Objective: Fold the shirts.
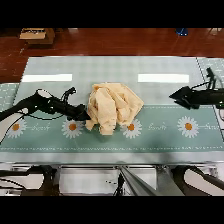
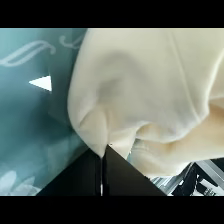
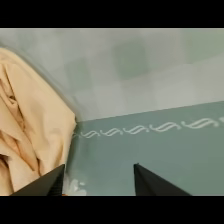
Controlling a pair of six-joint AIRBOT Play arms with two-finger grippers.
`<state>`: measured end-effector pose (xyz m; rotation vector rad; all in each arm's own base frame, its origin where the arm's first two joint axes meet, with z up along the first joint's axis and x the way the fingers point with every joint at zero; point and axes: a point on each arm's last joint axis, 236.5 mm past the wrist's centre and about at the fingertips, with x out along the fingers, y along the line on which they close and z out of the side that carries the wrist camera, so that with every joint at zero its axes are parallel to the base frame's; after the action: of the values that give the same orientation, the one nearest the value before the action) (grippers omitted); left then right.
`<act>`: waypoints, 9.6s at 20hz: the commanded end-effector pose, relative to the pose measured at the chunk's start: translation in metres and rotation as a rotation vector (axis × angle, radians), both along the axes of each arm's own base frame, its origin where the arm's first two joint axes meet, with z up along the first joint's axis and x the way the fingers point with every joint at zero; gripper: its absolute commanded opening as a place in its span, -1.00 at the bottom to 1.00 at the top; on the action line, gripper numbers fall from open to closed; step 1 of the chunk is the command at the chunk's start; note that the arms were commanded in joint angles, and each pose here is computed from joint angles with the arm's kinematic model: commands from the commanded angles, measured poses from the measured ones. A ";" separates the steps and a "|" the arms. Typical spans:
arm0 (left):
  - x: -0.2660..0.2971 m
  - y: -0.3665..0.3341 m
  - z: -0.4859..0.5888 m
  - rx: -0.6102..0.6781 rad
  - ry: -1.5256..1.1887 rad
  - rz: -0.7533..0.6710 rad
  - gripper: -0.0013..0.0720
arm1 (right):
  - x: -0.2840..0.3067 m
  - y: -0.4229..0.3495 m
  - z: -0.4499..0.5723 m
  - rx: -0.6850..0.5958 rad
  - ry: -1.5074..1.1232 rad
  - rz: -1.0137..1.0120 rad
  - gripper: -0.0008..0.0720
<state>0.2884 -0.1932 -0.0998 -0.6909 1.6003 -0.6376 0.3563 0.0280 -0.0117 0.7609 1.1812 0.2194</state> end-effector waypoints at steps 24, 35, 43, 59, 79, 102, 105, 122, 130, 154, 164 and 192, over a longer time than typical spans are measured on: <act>0.122 0.029 0.294 0.003 -0.842 -0.010 -0.92 | 0.072 0.084 0.154 0.033 -0.469 0.147 -0.91; -0.061 0.107 0.631 0.435 -1.727 0.290 -0.92 | -0.074 0.016 0.487 -0.386 -1.189 -0.117 -0.91; -0.176 0.126 0.612 0.628 -1.701 0.351 -0.92 | -0.160 0.025 0.422 -0.514 -0.870 -0.055 -0.91; 0.064 0.131 0.287 0.442 -0.871 0.151 -0.92 | 0.002 0.016 0.173 -0.300 -0.187 0.247 -0.91; 0.031 0.172 0.160 0.316 -0.137 0.176 0.64 | 0.133 0.025 0.084 -0.205 -0.264 0.118 -0.91; -0.101 -0.090 -0.012 0.107 0.042 0.247 0.29 | 0.098 0.016 0.064 -0.307 -0.164 0.274 -0.90; -0.077 -0.100 -0.007 0.093 -0.018 0.269 -0.91 | 0.095 0.016 0.063 -0.304 -0.155 0.281 -0.90; -0.125 0.101 0.596 0.026 -1.747 0.664 -0.92 | 0.008 -0.019 0.391 -0.635 -0.893 -0.041 -0.91; -0.131 0.095 0.489 0.382 -1.395 0.423 -0.92 | -0.100 -0.039 0.382 -0.748 -0.732 -0.085 -0.91; -0.094 0.088 0.361 0.199 -0.906 0.403 -0.92 | -0.109 -0.039 0.274 -0.677 -0.219 0.114 -0.91; 0.106 0.098 0.183 0.089 -0.651 0.395 -0.92 | 0.106 0.008 0.077 -0.357 -0.041 0.241 -0.91; -0.131 0.126 0.021 0.162 0.220 0.283 0.84 | 0.031 -0.124 0.068 -0.287 0.035 0.089 0.05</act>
<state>0.1643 -0.0557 -0.0628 -0.9081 1.6732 -0.2335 0.3845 -0.0963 0.0586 0.4440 1.2769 0.1020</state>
